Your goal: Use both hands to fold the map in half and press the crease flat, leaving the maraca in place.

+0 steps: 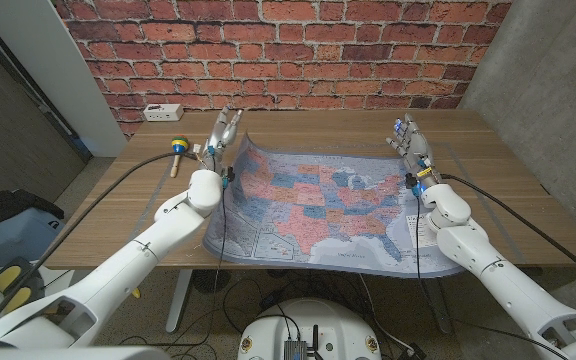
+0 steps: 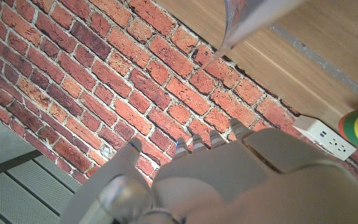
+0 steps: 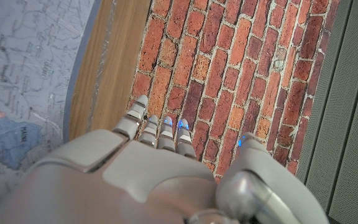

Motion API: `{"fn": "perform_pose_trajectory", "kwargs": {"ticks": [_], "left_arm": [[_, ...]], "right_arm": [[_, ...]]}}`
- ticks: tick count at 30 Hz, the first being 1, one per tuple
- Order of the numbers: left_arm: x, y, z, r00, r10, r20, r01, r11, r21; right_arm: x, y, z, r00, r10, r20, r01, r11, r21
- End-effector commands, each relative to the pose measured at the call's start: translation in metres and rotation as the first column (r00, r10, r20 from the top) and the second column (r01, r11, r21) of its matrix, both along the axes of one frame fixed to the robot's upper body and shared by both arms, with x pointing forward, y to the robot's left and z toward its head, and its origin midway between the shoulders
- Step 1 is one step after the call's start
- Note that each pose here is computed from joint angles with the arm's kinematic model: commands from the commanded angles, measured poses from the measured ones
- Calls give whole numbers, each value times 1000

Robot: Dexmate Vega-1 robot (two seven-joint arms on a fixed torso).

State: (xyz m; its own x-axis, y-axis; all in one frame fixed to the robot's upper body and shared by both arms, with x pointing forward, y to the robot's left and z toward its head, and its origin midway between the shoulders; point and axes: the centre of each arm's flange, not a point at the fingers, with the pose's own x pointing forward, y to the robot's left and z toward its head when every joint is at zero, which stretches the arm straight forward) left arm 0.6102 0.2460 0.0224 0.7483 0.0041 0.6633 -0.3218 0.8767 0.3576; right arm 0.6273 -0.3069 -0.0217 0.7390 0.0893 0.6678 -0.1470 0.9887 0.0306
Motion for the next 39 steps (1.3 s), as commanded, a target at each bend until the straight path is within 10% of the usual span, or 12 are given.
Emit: {"fn": "perform_pose_trajectory", "kwargs": {"ticks": [1, 26, 39], "left_arm": [[-14, -9, 16, 970, 214, 116, -232, 956, 177], [-66, -28, 45, 929, 349, 121, -364, 814, 452], [-50, -33, 34, 918, 396, 33, -341, 743, 576]], "right_arm": [[-22, -7, -12, 999, -17, 51, 14, 998, 60], [-55, -17, -26, 995, -66, 78, 58, 994, 96], [-62, -21, -35, 995, -71, 72, 63, 992, 105]]}}
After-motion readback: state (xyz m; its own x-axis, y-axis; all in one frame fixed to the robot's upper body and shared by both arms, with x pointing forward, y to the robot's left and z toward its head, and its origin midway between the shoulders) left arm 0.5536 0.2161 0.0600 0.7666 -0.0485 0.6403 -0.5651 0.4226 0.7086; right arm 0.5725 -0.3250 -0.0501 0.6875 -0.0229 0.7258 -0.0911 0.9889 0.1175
